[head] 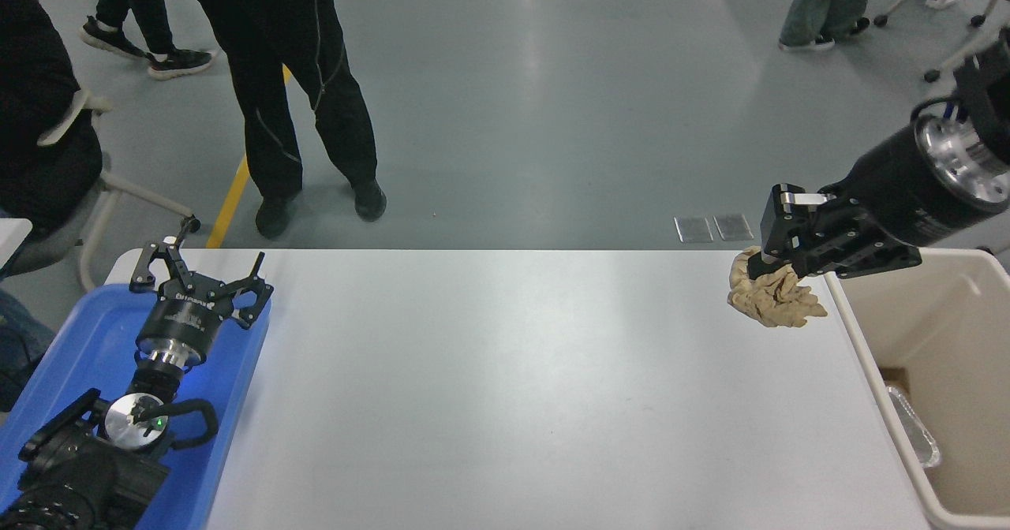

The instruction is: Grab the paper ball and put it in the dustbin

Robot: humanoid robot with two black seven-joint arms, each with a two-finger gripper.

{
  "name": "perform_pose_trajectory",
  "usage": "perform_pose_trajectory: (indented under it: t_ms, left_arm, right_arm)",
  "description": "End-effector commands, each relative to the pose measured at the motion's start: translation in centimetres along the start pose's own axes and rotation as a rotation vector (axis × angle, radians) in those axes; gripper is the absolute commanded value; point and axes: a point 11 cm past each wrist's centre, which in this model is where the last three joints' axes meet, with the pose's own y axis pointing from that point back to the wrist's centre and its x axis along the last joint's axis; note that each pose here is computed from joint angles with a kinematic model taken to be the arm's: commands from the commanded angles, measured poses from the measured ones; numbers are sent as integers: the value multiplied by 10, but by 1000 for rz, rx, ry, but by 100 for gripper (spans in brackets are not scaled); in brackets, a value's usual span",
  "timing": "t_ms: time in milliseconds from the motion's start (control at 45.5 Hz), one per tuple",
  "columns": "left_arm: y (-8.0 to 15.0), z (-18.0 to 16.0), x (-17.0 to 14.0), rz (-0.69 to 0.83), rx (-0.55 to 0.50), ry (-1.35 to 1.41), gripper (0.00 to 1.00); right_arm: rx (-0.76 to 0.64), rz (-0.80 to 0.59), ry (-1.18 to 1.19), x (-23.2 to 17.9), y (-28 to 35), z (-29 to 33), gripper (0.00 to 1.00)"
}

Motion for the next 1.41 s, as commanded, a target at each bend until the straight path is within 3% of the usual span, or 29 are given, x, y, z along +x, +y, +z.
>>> perform_pose_trajectory:
  t_ms: [0,308,418,659,813,1231,1385]
  left_arm:
    - [0,0,0,0,0,0,99]
    - [0,0,0,0,0,0,99]
    - [0,0,0,0,0,0,99]
    - [0,0,0,0,0,0,99]
    - [0,0,0,0,0,0,99]
    - [0,0,0,0,0,0,99]
    - [0,0,0,0,0,0,99]
  right_arm:
    - [66,92,56,2,44,-23,0]
    - [67,109,78,0,51,-29,0]
    - [9,90,74,4,40,-11,0]
    - [-164,78,-106,42,-6,98,0]
    - [-239,68,-241,46,-36,167,0]
    - [-379,353,-520,50,-86,325,0]
    - [-428,452,-611,29,-103,370,0]
